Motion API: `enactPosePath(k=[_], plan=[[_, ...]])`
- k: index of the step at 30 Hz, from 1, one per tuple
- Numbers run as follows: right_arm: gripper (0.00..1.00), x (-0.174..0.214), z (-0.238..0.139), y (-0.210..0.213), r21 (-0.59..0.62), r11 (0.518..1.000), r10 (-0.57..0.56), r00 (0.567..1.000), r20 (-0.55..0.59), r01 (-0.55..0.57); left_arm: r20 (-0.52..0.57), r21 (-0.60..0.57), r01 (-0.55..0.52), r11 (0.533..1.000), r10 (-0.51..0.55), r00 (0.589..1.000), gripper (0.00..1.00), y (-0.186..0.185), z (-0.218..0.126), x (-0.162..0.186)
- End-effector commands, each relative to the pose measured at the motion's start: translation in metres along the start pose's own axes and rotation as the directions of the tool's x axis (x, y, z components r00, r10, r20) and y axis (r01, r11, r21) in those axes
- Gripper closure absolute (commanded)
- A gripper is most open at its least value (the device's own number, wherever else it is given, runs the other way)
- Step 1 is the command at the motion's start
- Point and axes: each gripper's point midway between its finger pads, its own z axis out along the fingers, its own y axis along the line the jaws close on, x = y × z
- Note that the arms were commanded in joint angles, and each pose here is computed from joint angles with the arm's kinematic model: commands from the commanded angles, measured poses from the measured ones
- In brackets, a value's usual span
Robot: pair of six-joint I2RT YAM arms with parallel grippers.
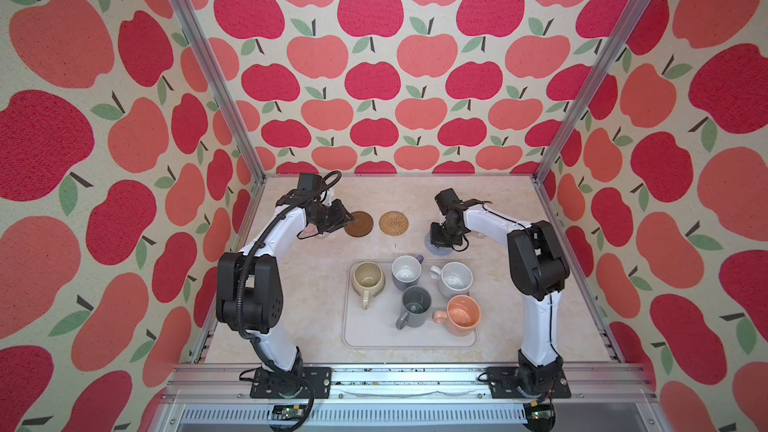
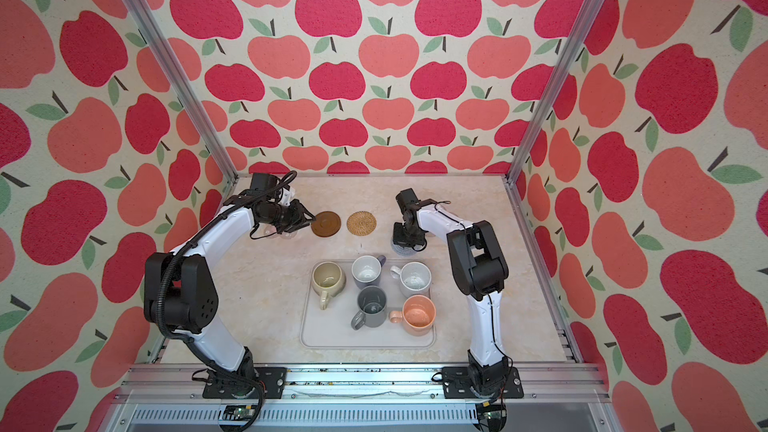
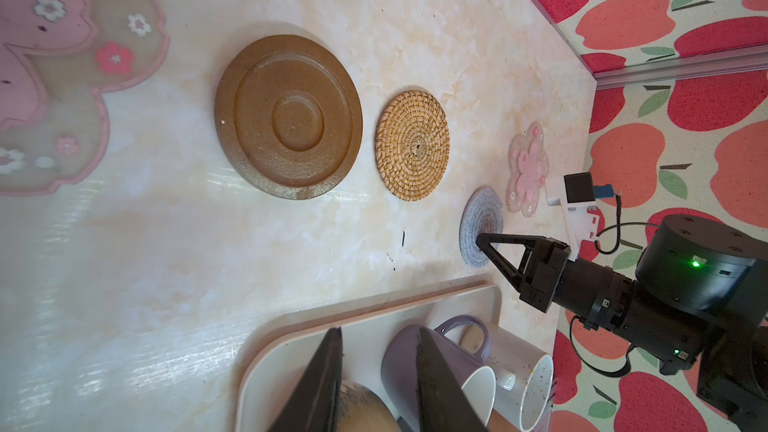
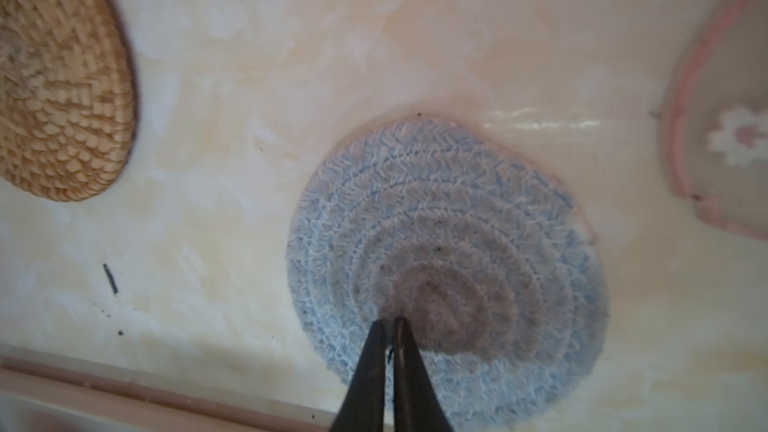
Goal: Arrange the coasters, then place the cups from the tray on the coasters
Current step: 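Push the grey knitted coaster with the right gripper toward the rattan coaster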
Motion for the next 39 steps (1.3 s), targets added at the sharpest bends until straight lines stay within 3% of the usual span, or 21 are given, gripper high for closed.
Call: enactPosePath(k=[1,14,39], plan=[[0.9,0.006,0.016,-0.002,0.025,1.0,0.006,0.998,-0.065,-0.004,0.026,0.011,-0.015,1.0,0.014,1.0,0.67,-0.004,-0.012,-0.001],[0.9,-0.036,0.021,0.005,0.036,0.999,-0.035,0.999,-0.025,0.036,0.037,0.001,-0.001,1.0,0.001,0.999,0.67,0.004,-0.018,-0.001],[0.86,-0.075,0.026,0.013,-0.03,0.999,-0.018,1.0,0.024,0.019,0.037,-0.015,0.026,1.0,-0.026,0.999,0.65,0.02,-0.014,-0.003]])
